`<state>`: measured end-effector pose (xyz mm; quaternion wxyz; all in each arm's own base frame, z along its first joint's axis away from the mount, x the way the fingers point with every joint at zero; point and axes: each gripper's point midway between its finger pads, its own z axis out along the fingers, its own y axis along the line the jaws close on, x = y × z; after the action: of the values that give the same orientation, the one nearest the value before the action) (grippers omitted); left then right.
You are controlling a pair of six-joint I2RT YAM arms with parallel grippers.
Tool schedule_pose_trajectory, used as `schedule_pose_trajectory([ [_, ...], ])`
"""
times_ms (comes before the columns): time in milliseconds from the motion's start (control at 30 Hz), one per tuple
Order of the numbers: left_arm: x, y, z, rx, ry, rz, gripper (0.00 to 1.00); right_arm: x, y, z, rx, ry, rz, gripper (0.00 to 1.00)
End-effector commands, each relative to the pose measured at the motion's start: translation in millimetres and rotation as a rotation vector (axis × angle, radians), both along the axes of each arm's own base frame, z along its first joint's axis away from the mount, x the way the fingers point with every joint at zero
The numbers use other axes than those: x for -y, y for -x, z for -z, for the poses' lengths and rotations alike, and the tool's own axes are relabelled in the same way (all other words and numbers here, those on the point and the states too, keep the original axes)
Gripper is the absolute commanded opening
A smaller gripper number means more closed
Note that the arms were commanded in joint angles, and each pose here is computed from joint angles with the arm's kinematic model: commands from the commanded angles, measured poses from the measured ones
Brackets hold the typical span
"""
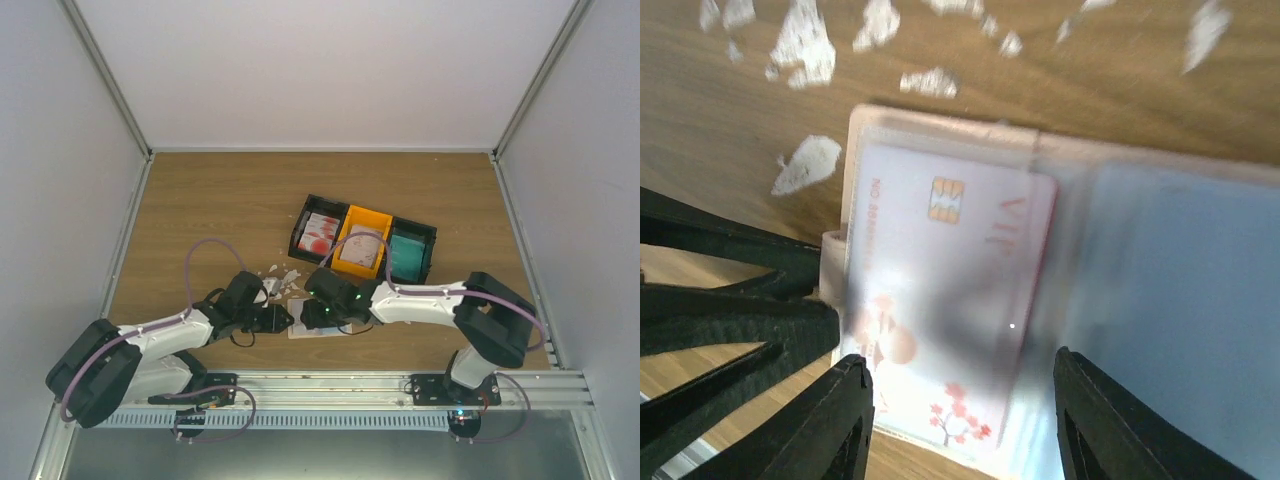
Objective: Put the credit cards into the card holder
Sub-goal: Insert the credit card into the card holder, then adjust the storage box at the center of the board.
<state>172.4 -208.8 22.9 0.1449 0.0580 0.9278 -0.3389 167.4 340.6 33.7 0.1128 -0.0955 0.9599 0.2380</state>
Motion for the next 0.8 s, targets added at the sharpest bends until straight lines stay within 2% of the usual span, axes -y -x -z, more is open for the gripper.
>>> schedule_pose_trajectory([
  [0,-23,-7,5,0.029,-0.130,-0.080,0.34,29,-24,-37,0.139,0.032,0.056,0.52],
  [200,-20,-36,-35,0.166,-0.107,-0.136,0.43,118,-64,-70,0.254,0.155,0.272,0.53],
  [367,0,-58,-62,0.232,-0.055,-0.099,0.43,246,-76,-92,0.277,0.373,0.684,0.56],
  [467,11,-72,-70,0.237,-0.049,-0.082,0.43,297,-76,-106,0.311,0.431,0.840,0.58],
  [567,19,-80,-69,0.235,-0.036,-0.066,0.44,313,-85,-107,0.323,0.384,0.857,0.65],
  [767,30,-82,-57,0.184,-0.001,-0.031,0.46,305,-103,-74,0.254,0.287,0.759,0.66],
])
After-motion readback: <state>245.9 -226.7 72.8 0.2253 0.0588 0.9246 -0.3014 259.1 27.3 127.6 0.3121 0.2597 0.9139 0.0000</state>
